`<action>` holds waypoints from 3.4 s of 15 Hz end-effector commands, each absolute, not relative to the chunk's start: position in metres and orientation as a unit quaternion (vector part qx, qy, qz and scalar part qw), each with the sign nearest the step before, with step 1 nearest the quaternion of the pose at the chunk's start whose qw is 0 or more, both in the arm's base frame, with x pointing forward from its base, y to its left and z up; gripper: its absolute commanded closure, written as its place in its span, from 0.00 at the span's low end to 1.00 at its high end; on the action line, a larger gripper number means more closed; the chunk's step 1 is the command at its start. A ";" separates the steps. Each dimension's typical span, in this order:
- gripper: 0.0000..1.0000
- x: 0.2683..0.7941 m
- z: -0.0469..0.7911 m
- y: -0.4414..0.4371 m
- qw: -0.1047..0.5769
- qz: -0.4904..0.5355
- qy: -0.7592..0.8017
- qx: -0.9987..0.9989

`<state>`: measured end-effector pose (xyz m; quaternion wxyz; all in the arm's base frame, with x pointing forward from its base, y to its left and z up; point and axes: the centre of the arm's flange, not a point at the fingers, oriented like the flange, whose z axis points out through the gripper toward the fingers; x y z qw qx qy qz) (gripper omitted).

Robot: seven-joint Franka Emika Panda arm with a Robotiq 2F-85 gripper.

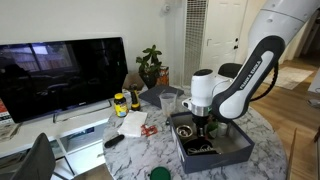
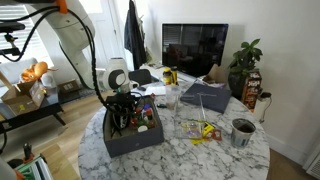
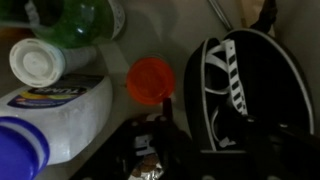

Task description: Put the spectacle case in the clear container

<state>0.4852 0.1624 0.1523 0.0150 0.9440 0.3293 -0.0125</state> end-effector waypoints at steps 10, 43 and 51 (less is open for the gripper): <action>0.99 0.477 0.249 0.142 0.041 -0.024 0.332 0.942; 0.99 0.569 0.354 -0.116 0.224 0.303 0.062 0.924; 0.99 0.564 0.271 -0.109 0.232 0.243 0.067 0.940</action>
